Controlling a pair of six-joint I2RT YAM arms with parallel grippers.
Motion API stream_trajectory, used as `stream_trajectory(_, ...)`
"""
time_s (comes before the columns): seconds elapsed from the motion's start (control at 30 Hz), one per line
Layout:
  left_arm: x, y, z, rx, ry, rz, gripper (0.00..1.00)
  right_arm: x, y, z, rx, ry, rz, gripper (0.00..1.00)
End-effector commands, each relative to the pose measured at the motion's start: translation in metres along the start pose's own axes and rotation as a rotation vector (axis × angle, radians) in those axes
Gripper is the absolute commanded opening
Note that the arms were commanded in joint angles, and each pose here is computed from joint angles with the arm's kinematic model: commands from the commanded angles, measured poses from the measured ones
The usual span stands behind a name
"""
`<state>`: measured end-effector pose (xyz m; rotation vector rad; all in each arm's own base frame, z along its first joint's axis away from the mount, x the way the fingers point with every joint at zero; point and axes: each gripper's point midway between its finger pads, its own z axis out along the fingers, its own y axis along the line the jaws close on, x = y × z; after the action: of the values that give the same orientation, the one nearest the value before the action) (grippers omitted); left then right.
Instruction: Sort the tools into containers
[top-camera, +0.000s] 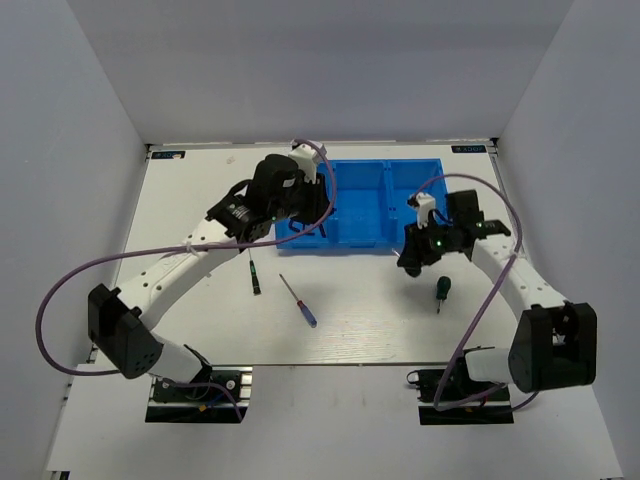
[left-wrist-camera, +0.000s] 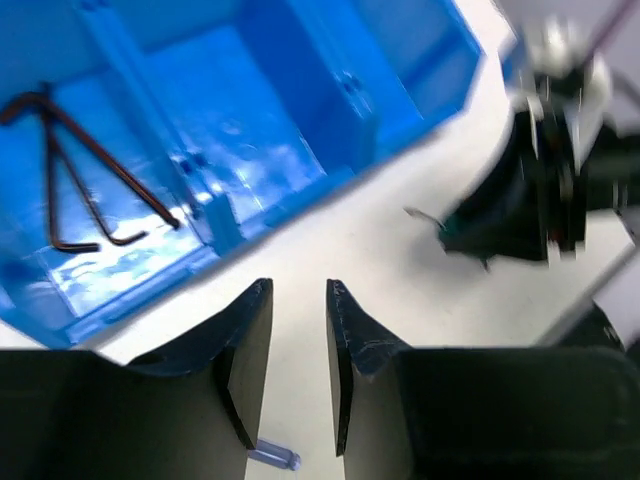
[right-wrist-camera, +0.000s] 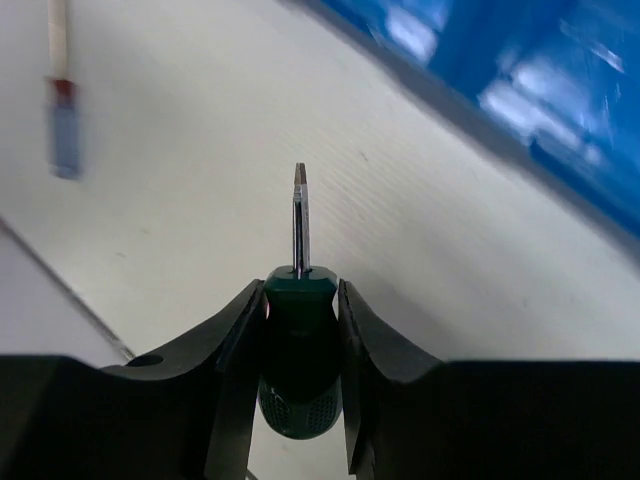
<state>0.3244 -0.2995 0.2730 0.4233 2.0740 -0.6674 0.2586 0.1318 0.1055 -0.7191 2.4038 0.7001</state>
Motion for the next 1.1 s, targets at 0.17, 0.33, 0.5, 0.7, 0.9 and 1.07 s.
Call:
stream_trajectory(0.17,0.061,-0.063,-0.005,0.277,0.118,0.008,0.45,-0.155,0.030,0.028,-0.176,-0.208,-0.034,0.00)
stream_trajectory(0.33,0.092,-0.099,0.012,0.322,0.205,0.035,0.53,-0.208,0.008,0.071,-0.119,-0.191,0.029,0.25)
stream_trajectory(0.5,0.112,-0.130,0.036,0.302,0.243,0.065,0.60,-0.242,-0.014,0.054,-0.019,-0.246,0.044,0.64)
stream_trajectory(0.7,0.123,-0.150,0.072,0.228,0.194,0.038,0.68,-0.237,-0.094,-0.036,0.424,-0.304,0.107,0.66)
stream_trajectory(0.9,0.125,-0.195,0.122,0.273,0.191,0.066,0.73,-0.138,-0.164,-0.127,0.700,-0.260,0.340,0.64)
stream_trajectory(1.07,0.154,-0.221,0.175,0.181,0.269,0.175,0.74,-0.066,-0.176,-0.149,0.711,-0.234,0.483,0.64)
